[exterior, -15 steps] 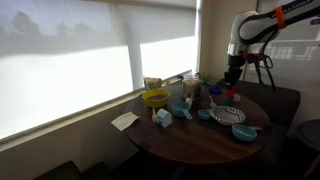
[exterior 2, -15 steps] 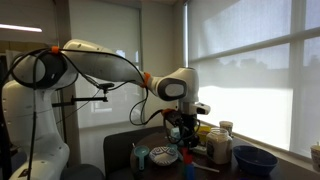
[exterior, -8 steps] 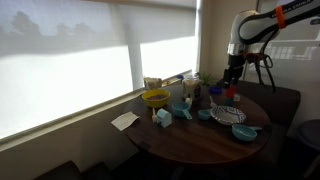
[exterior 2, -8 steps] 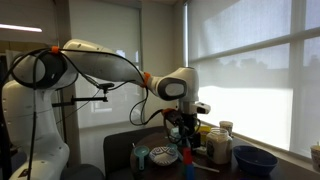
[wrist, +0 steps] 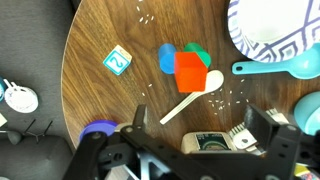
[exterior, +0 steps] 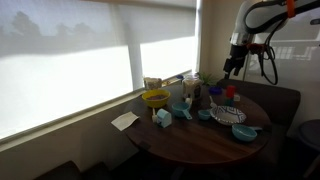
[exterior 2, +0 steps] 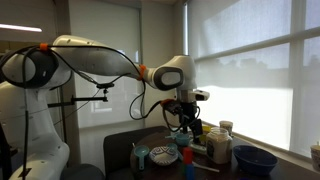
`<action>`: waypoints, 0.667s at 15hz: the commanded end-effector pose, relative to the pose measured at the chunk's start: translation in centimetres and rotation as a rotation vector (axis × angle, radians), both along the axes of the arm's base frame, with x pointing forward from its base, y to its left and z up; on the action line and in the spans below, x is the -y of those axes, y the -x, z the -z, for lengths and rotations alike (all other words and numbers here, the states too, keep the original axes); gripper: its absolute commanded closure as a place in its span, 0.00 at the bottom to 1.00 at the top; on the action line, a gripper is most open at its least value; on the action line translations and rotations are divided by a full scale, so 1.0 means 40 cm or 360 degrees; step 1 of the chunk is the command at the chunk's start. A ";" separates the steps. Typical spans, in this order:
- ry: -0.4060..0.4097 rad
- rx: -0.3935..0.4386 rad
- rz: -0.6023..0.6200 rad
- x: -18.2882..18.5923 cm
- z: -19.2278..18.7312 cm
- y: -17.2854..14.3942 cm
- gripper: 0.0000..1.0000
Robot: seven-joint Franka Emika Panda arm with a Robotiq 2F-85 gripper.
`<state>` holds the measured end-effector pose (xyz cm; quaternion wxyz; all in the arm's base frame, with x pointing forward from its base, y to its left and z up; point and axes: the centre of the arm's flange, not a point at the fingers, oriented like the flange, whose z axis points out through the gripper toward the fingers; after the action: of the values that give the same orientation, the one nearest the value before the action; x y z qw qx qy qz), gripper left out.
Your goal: Move the green cylindrical block a little to the left, pick up the blue cylindrical block and place it next to the green cylindrical block, move the blue cylindrical block a little to the left, pick up the orange rectangular block and put it on top of both the green and blue cylindrical blocks
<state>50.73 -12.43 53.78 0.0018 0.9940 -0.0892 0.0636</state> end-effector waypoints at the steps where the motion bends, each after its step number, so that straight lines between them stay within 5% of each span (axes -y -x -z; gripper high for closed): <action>1: 0.0017 0.0059 0.0007 0.014 -0.078 0.050 0.00; 10: -0.0017 0.0137 0.0168 0.125 -0.175 0.175 0.00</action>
<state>46.02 -15.95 59.80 -0.0031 0.9863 -0.1276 0.1049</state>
